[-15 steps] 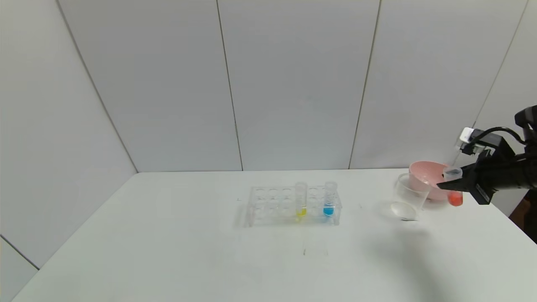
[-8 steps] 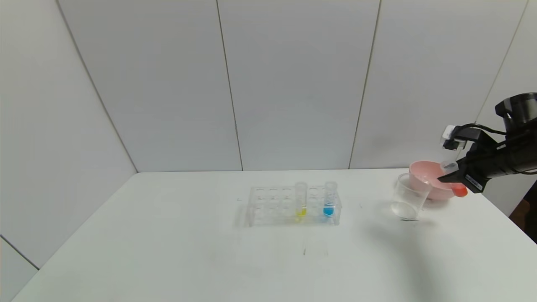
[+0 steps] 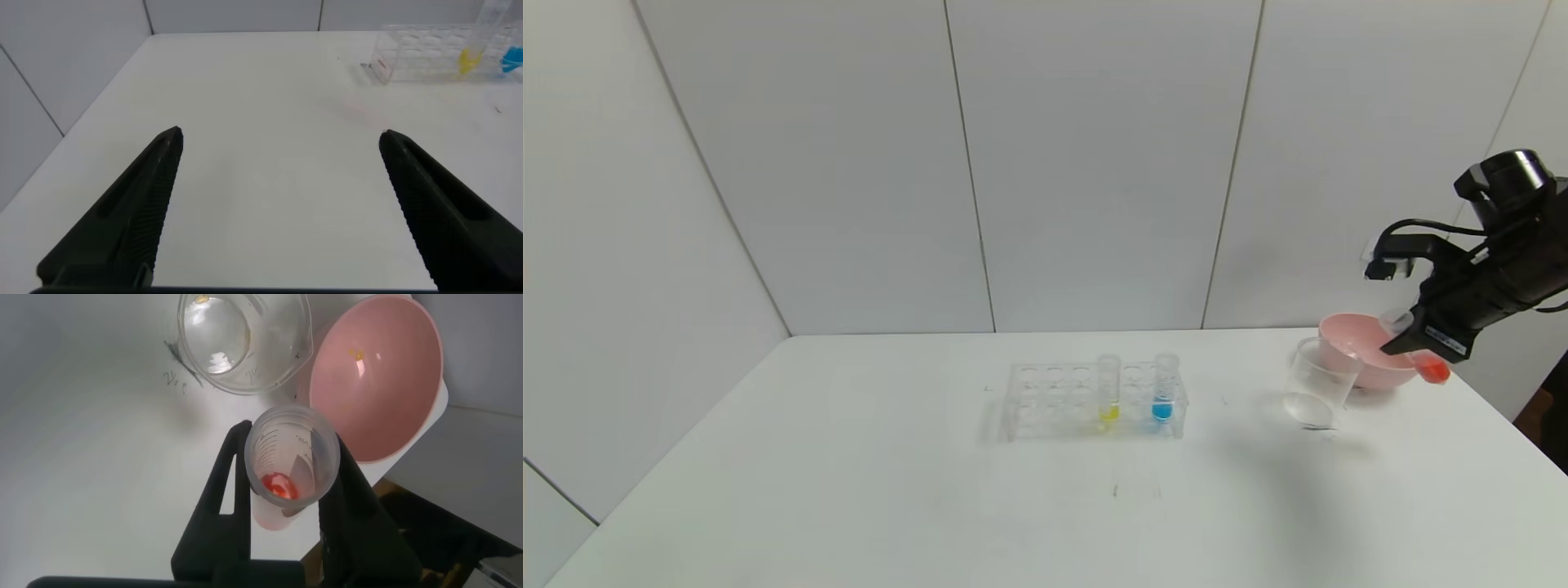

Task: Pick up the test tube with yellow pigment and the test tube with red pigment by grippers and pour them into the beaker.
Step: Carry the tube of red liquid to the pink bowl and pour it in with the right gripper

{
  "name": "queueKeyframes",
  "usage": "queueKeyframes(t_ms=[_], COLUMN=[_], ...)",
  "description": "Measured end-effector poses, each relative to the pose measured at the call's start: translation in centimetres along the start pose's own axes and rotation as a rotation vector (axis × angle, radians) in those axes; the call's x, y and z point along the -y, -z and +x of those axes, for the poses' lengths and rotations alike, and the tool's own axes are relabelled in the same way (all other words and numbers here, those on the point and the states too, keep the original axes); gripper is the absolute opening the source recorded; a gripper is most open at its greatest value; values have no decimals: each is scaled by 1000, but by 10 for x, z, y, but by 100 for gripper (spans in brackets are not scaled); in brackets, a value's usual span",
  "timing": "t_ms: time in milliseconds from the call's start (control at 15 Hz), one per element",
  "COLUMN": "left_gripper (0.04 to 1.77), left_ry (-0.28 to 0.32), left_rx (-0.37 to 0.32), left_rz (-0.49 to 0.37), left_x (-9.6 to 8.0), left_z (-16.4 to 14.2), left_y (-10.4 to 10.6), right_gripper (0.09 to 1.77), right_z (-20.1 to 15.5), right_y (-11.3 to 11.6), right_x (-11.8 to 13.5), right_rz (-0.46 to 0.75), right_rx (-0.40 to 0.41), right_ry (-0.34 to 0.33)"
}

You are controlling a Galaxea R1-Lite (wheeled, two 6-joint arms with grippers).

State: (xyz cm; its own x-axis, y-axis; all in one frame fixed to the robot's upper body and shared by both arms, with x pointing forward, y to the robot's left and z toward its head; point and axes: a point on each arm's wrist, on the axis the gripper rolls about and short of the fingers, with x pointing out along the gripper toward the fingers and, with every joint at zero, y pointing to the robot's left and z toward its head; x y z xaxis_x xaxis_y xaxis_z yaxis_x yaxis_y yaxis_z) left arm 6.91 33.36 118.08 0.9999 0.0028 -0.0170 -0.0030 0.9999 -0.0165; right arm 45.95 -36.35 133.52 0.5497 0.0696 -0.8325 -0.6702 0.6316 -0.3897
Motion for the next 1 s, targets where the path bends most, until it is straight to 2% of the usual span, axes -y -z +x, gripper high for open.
queueKeyframes(t_ms=[200,533,1000], left_gripper=[172,172,172], left_ry=[0,0,0], left_rx=[0,0,0], left_rz=[0,0,0], left_x=[0,0,0], left_z=[0,0,0], left_y=[0,0,0], right_gripper=[53,53,53], right_z=[-7,8,19], right_y=[-13,-28,-34], right_x=[-1,-6,-10], right_rz=[-30,-85,-168], right_rx=[-82,-88,-211], right_ry=[6,-9,69])
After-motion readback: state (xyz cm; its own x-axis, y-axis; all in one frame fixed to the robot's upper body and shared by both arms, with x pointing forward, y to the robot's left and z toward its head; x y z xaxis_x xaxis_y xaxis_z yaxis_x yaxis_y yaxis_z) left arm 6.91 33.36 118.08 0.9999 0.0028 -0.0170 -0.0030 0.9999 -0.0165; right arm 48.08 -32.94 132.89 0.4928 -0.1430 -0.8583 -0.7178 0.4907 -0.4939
